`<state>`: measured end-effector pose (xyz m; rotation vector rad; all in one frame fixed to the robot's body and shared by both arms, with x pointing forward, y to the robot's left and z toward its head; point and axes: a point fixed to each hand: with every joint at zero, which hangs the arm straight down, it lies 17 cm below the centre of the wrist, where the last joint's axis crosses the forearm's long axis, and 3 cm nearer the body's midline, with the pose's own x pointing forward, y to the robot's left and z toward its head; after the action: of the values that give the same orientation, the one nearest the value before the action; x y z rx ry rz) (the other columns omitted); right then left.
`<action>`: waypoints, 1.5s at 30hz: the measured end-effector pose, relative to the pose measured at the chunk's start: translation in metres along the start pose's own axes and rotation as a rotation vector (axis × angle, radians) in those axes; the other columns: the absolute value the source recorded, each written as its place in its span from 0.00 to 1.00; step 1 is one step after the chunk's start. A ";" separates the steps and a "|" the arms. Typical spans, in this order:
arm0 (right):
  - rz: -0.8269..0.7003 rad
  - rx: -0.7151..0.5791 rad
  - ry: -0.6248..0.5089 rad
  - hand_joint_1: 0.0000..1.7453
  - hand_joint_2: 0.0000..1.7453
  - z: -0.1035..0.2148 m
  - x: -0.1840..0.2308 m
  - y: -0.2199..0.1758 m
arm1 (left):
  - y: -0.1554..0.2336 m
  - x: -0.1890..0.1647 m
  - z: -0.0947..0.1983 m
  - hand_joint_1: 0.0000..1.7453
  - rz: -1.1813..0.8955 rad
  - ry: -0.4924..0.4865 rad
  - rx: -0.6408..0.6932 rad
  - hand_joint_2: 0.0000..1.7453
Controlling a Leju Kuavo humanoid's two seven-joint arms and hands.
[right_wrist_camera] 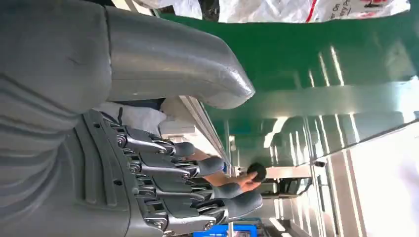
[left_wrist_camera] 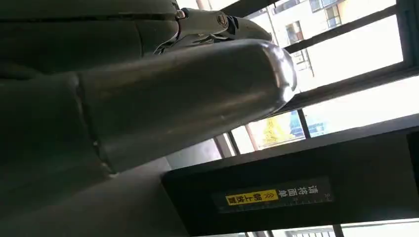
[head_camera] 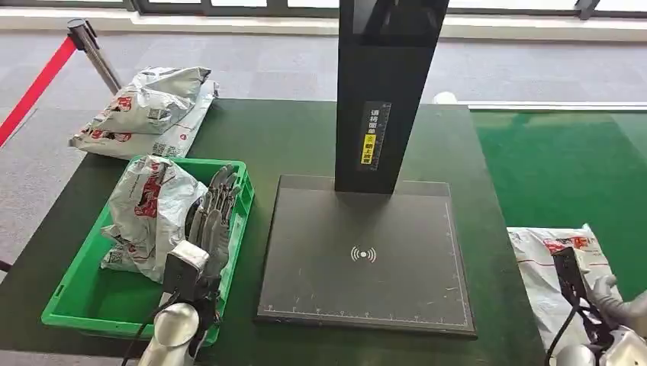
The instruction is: Moved the parcel from conveyor to table for the left to box.
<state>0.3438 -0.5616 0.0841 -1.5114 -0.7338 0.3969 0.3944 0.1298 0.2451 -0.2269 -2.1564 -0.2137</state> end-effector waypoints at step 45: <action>0.052 0.386 -0.043 1.00 1.00 0.032 -0.022 0.157 | 0.002 -0.015 -0.001 0.00 0.028 0.047 0.005 1.00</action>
<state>0.3388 -0.5438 -0.0764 -1.1623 -0.6115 0.5765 0.4038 0.1308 0.2332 -0.2471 -2.1058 -0.1952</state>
